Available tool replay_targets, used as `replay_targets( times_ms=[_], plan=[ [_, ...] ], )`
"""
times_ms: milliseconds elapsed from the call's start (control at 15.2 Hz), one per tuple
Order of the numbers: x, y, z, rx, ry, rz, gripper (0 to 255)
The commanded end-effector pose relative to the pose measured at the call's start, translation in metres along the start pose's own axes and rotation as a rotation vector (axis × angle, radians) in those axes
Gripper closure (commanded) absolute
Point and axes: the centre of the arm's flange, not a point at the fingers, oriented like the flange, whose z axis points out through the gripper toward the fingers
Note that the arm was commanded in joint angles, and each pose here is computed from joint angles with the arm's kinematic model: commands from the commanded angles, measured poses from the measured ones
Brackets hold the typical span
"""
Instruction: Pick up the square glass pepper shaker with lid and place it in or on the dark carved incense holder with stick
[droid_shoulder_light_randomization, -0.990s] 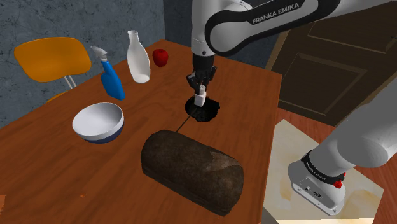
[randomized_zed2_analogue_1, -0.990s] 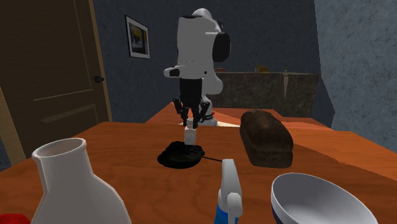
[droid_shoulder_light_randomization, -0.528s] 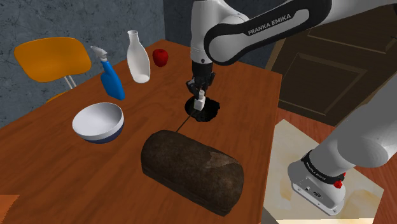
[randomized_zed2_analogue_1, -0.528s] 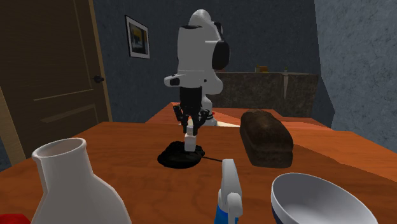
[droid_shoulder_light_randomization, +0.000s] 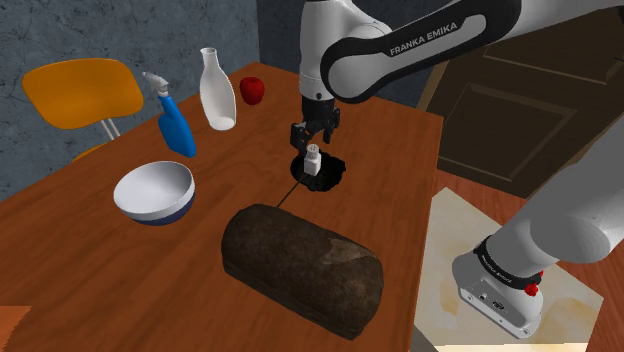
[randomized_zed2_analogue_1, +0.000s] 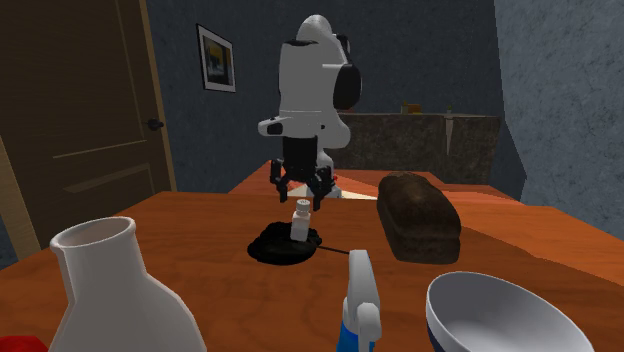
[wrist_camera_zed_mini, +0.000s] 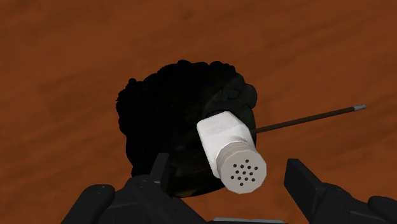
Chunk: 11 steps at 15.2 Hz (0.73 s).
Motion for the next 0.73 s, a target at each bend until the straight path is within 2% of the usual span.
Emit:
replay_targets(
  times_ms=[0,66,330,660],
  plan=[
    [0.000,0.000,0.000,0.000,0.000,0.000,0],
    [0.000,0.000,0.000,0.000,0.000,0.000,0],
    [0.000,0.000,-0.050,0.000,0.000,0.000,0],
    [0.000,0.000,-0.050,0.000,0.000,0.000,0]
  ],
)
